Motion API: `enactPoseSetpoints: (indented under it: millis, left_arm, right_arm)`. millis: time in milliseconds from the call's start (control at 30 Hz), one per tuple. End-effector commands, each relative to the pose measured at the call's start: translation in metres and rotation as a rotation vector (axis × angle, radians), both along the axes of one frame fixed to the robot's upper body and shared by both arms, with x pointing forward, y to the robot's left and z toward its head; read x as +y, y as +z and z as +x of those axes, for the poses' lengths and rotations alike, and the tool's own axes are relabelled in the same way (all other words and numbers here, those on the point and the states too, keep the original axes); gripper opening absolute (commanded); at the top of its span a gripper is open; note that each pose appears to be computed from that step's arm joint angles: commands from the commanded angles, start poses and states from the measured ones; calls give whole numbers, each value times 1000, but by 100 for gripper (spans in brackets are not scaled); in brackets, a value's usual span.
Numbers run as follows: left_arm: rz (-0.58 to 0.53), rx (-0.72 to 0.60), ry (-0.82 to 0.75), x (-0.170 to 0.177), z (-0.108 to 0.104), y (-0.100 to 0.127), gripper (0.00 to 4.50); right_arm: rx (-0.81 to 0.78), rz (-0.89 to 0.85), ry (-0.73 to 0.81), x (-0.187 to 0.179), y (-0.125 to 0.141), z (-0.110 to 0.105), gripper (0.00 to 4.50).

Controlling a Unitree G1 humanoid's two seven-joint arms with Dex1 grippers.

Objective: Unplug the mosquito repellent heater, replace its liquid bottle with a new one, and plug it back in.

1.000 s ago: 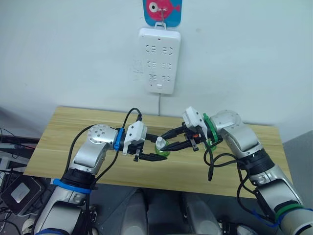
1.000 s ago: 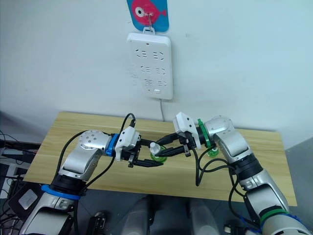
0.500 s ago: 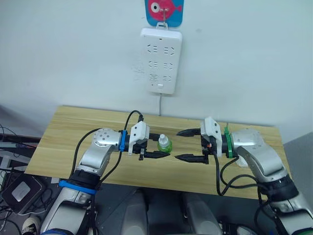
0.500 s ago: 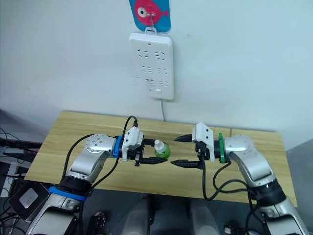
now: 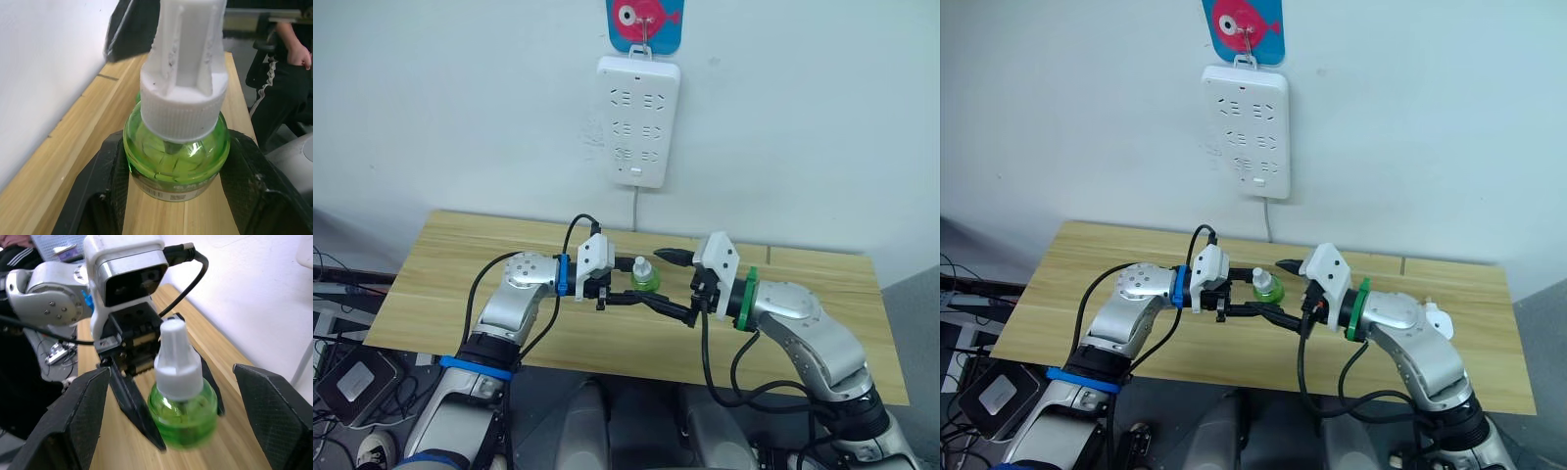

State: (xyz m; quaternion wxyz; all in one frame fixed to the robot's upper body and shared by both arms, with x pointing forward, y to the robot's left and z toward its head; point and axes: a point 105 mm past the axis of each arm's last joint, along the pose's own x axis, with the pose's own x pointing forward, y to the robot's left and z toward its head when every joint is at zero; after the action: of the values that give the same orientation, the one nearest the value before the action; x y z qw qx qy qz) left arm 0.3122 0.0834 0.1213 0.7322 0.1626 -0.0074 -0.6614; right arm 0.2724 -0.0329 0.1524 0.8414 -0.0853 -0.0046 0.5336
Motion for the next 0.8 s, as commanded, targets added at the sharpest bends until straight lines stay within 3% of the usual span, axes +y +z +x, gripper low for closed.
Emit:
enactPoseSetpoints:
  millis: [33, 100, 200, 433, 667, 800]
  left_arm:
    - [-12, -37, -16, -3, -1, 6, 223]
    - [-11, -34, -19, -3, -1, 6, 223]
    - [-8, -28, -25, -2, -3, 4, 223]
    - [-6, -26, -27, -3, -3, 3, 223]
    - [-2, -17, -55, -4, -8, 1, 223]
    - [21, -1, -149, -6, -26, -3, 223]
  right_arm:
    - [-34, 14, -2, 6, 5, -2, 418]
    - [-31, 21, -6, 6, 5, -1, 418]
    - [-33, 41, -4, 5, 8, -1, 359]
    - [-13, 49, 9, 4, 6, -2, 113]
    - [-13, 64, 46, 6, 12, 0, 105]
    - [-6, 48, 253, 14, 23, -10, 105]
